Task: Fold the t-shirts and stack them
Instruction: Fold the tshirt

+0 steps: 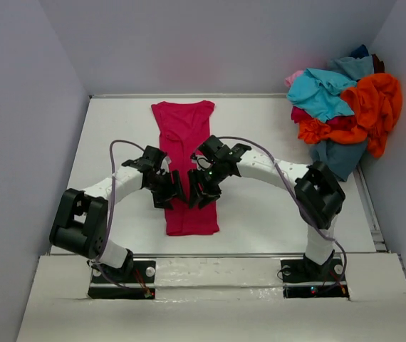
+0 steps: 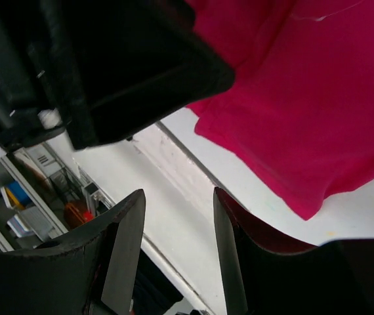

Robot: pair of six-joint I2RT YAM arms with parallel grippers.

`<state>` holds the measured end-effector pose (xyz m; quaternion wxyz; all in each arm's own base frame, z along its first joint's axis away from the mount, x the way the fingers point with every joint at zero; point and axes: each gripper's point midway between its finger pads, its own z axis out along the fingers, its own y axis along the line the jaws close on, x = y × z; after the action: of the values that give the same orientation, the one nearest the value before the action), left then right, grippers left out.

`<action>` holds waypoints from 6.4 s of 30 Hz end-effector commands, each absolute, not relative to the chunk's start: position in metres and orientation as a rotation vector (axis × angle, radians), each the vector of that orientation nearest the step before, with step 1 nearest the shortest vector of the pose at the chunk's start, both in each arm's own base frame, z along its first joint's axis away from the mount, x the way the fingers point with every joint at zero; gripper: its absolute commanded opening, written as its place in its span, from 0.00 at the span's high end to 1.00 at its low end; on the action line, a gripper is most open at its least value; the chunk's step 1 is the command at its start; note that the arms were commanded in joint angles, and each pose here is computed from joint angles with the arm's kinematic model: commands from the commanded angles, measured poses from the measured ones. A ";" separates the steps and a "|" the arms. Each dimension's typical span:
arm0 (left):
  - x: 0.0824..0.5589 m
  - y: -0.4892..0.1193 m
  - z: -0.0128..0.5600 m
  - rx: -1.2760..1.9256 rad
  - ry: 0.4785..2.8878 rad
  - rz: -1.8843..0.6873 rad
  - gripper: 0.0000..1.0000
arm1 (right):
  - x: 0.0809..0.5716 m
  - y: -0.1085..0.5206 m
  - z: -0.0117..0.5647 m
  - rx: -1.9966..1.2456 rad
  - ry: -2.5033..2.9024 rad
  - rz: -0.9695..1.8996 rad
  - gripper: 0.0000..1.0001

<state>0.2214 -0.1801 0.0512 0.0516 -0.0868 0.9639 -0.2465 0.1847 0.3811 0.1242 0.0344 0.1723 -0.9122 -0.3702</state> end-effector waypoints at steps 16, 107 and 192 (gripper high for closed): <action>0.156 -0.172 0.029 -0.372 3.026 -0.885 0.29 | 0.212 0.390 0.071 0.369 -2.794 -1.103 0.48; 0.136 -0.151 0.035 -0.637 2.957 -0.809 0.23 | 0.172 0.325 0.061 -0.336 -2.578 -1.469 0.27; 0.160 -0.162 0.026 -0.568 2.972 -0.924 0.77 | 0.181 0.334 0.045 -0.133 -2.565 -1.278 0.80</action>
<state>0.1508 -0.1591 0.0172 -0.0233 -0.1958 0.9388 -0.2824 0.1787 0.3339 0.0427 0.1269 -0.0464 -0.8858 -0.4439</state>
